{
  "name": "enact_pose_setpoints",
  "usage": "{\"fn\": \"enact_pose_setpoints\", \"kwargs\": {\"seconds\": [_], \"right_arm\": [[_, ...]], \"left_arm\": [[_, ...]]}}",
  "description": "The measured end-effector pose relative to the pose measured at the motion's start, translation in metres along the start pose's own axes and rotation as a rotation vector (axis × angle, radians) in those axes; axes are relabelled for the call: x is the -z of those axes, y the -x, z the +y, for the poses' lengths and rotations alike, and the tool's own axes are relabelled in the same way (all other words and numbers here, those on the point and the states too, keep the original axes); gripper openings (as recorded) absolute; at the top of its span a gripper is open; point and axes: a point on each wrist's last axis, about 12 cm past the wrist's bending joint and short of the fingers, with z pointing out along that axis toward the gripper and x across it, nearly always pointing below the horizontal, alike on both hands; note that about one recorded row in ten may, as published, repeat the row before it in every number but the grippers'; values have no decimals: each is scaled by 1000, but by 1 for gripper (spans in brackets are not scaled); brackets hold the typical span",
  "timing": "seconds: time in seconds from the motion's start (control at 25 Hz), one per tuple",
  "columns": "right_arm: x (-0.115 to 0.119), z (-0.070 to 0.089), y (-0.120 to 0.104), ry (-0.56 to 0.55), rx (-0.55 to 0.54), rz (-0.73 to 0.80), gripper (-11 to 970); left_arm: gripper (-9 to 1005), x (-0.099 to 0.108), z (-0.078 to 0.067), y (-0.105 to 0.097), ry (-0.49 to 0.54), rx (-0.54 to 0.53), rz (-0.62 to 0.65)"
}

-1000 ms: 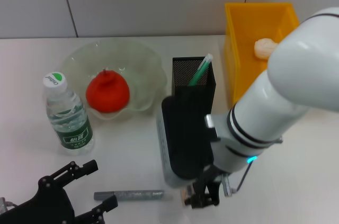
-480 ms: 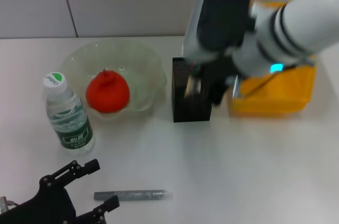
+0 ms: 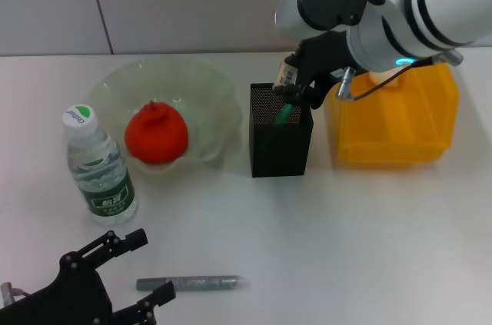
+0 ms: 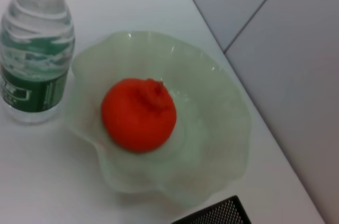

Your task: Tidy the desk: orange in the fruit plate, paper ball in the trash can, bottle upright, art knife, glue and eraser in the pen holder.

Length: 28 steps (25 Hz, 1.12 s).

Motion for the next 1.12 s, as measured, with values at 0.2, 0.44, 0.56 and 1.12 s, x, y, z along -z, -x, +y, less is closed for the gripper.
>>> {"fn": "enact_pose_setpoints", "kwargs": {"seconds": [0.2,0.44,0.56,1.12], "right_arm": [[-12,0,-5,11,-11,18,405],[-19,5,-6,19,-3,26,405],[-21,7,-6,22,5,30,405],[-20,6,-6,-5,-2,3,545]], "left_arm": [[812,0,0,0,-2,0,-2],[812,1,0,1,-4,-2,-3],[812,1,0,1,-4,-1,-3],[811,3,0,2,-6,-4,-4]]}}
